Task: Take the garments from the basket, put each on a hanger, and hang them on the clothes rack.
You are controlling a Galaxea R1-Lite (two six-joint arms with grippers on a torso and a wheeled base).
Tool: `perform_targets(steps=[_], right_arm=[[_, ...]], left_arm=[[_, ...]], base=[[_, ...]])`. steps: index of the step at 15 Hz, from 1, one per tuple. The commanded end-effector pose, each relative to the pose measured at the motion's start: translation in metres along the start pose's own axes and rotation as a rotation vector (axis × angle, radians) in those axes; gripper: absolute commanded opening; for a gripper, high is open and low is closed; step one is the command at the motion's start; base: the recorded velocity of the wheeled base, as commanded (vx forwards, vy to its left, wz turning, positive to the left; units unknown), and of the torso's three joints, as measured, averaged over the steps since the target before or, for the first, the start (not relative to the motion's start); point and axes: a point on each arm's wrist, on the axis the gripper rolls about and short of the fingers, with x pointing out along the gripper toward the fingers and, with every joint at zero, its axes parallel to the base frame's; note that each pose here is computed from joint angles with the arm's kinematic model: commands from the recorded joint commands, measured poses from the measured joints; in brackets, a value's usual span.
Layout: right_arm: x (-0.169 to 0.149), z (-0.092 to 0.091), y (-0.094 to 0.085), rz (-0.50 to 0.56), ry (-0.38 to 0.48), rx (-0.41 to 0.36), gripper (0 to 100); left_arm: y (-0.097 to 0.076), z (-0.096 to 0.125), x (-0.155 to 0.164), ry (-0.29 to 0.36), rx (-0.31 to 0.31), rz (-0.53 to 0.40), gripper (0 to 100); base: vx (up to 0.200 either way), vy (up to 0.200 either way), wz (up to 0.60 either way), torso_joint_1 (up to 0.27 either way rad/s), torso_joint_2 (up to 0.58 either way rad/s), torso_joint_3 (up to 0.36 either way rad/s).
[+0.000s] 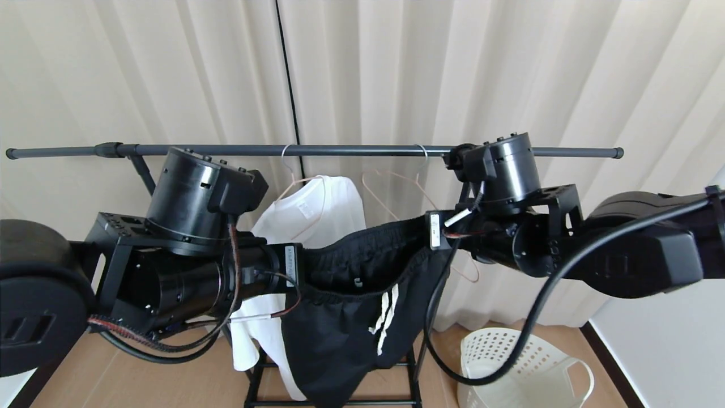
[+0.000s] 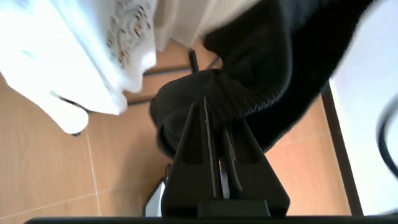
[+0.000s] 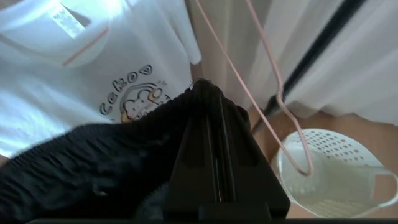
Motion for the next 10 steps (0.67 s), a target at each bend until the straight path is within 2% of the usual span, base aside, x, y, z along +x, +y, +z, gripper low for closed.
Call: perform_targets(steps=[1,2,3,6,10], right_arm=[[-0.025,-0.008,-0.016,-0.008,0.008,-0.018,0],[-0.031,-0.023,-0.019,-0.037,0.039,-0.122,0],[-0.032,-0.027,-0.021,-0.051,0.046,-0.159,0],[-0.032,-0.041,-0.018,-0.044,0.085,-0.209,0],[-0.032,-0.047,-0.020,-0.049,0.106,-0.251,0]], left_arm=[[0.000,0.009,0.013,-0.011,-0.018,0.016,0],[-0.005,0.023,0.025,-0.044,-0.028,0.012,0],[-0.009,0.033,0.026,-0.071,-0.034,0.004,0],[-0.018,0.050,0.034,-0.110,-0.042,-0.015,0],[-0.026,0.061,0.032,-0.149,-0.047,-0.040,0]], base=[[0.000,0.000,0.00,0.000,0.00,0.000],[0.000,0.000,0.00,0.000,0.00,0.000],[0.000,0.000,0.00,0.000,0.00,0.000],[0.000,0.000,0.00,0.000,0.00,0.000],[0.000,0.000,0.00,0.000,0.00,0.000]])
